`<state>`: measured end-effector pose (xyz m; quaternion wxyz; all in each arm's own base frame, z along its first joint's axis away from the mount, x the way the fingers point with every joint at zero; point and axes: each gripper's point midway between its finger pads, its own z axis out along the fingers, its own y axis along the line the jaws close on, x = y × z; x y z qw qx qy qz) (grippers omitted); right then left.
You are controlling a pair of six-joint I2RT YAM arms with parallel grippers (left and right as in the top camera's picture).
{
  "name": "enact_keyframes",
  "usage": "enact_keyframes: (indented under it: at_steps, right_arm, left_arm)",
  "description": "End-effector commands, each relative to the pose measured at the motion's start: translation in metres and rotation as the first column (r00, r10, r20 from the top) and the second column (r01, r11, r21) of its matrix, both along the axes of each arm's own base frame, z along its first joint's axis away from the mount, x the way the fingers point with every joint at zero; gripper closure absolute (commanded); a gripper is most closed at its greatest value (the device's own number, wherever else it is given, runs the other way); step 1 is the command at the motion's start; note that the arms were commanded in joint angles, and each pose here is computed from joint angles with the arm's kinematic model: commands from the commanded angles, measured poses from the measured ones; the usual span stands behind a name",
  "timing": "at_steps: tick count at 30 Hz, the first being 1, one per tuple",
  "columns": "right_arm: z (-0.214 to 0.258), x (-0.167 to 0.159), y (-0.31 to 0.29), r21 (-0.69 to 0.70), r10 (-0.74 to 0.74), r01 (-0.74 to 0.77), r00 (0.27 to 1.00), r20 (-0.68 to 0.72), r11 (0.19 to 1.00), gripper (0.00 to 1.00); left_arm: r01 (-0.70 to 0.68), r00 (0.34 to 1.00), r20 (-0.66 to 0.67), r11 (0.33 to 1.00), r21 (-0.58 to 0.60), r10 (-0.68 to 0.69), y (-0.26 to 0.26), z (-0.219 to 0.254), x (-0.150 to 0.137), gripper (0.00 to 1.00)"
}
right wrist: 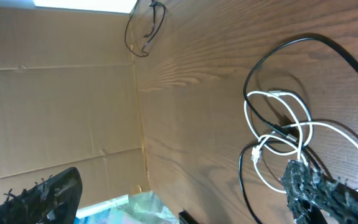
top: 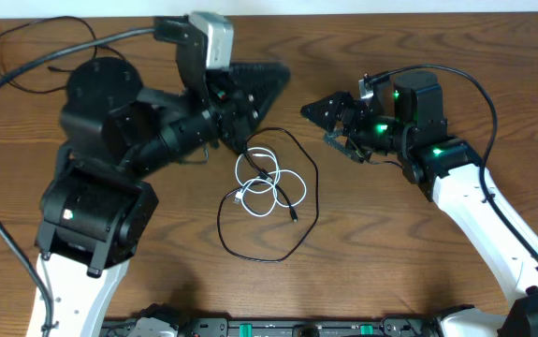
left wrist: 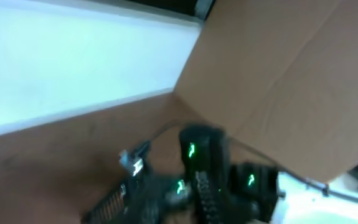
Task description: Untangle cables
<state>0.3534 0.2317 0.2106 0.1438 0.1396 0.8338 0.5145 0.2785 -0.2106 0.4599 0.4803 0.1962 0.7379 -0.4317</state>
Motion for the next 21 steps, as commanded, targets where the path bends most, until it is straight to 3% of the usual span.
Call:
enact_keyframes:
  at_steps: [1,6,12,17,21]
  right_arm:
    - [-0.002,0.004,-0.005,-0.027,0.0,0.001,0.999,0.037,1.0,0.01]
    - [-0.008,0.008,-0.021,-0.078,0.008,-0.002,0.997,0.083,0.997,0.01]
    - [-0.029,0.014,-0.063,-0.152,-0.079,0.08,0.997,0.016,0.985,0.01]
    - [-0.052,0.013,-0.104,-0.25,-0.179,0.16,0.982,-0.053,0.955,0.01]
    - [-0.067,0.008,-0.13,-0.316,-0.262,0.213,0.958,-0.119,0.924,0.01]
  left_arm:
    - [0.029,0.996,-0.092,0.994,0.106,-0.019,-0.002,-0.039,0.006,0.69]
    - [0.154,0.942,-0.33,0.945,0.288,-0.053,-0.002,-0.124,-0.001,0.5]
    - [0.393,0.816,-0.567,0.827,0.402,-0.112,-0.012,-0.203,-0.028,0.26]
    - [0.475,0.747,-0.665,0.68,0.559,0.025,-0.01,-0.265,-0.034,0.26]
    - [0.557,0.698,-0.715,0.599,0.576,0.038,-0.025,-0.301,-0.041,0.25]
